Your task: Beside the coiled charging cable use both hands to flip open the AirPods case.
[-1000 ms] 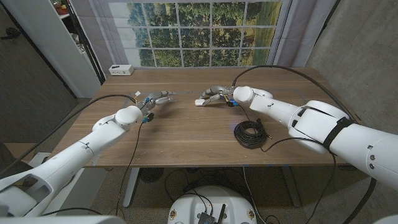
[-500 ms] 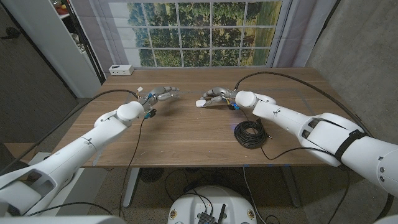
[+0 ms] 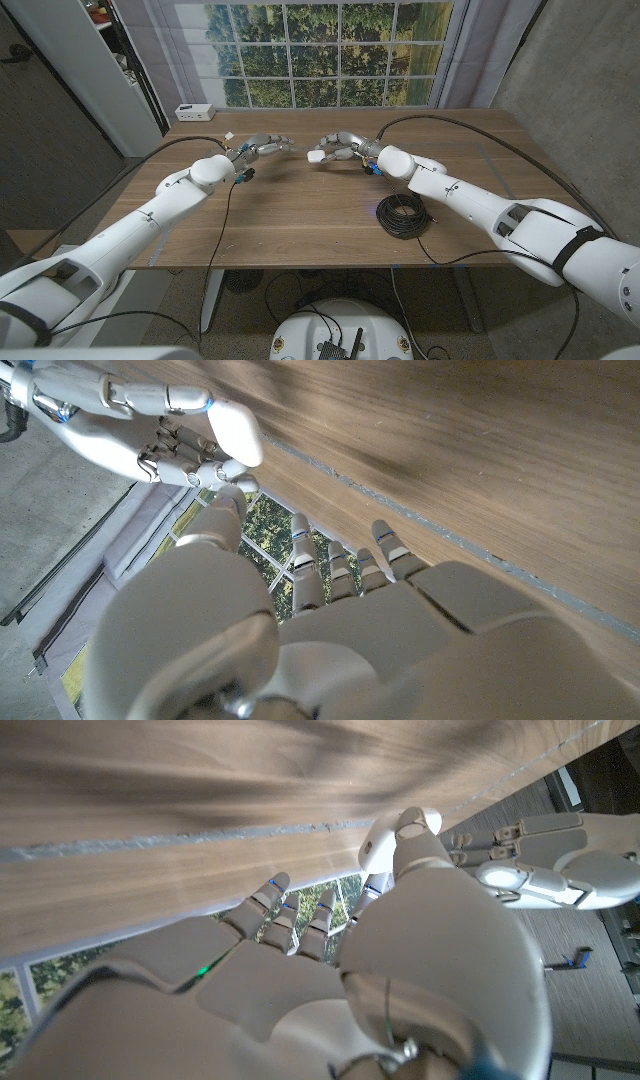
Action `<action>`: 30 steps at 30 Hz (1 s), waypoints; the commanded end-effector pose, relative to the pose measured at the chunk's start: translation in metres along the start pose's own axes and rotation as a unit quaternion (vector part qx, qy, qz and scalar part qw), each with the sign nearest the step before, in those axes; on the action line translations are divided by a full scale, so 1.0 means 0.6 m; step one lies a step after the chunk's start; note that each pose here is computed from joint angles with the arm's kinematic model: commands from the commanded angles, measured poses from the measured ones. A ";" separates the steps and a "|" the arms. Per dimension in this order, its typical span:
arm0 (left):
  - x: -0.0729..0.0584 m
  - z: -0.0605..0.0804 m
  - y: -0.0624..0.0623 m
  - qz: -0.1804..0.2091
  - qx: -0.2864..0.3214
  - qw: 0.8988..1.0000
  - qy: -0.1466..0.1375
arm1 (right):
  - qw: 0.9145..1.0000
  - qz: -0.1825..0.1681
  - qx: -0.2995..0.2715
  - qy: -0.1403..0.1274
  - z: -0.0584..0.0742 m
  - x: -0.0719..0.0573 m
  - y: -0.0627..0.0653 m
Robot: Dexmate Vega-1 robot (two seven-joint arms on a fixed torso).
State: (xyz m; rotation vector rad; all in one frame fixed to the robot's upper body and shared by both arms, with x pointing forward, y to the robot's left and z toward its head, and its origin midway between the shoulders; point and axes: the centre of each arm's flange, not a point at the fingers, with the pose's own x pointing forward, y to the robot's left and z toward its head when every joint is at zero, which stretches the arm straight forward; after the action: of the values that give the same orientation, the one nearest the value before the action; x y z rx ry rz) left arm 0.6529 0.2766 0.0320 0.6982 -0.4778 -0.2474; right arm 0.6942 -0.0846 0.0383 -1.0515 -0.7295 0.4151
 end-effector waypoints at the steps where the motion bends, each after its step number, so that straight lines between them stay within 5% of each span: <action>1: 0.017 0.003 0.000 -0.013 -0.042 0.999 -0.023 | 0.998 -0.043 -0.011 -0.042 0.030 -0.005 -0.014; 12: 0.019 0.002 -0.001 -0.024 -0.103 0.992 -0.067 | 0.997 -0.049 -0.015 -0.060 0.046 -0.006 -0.011; 30: 0.027 0.004 -0.009 -0.033 -0.092 0.994 -0.052 | 0.994 -0.055 -0.036 -0.091 0.079 -0.009 -0.009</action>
State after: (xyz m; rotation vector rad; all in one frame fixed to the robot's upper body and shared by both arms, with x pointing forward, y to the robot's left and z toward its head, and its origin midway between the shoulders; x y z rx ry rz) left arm 0.6617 0.2692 0.0346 0.5110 -0.5380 -0.3755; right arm 0.6648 -0.0671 0.0529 -1.0322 -0.9239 0.3936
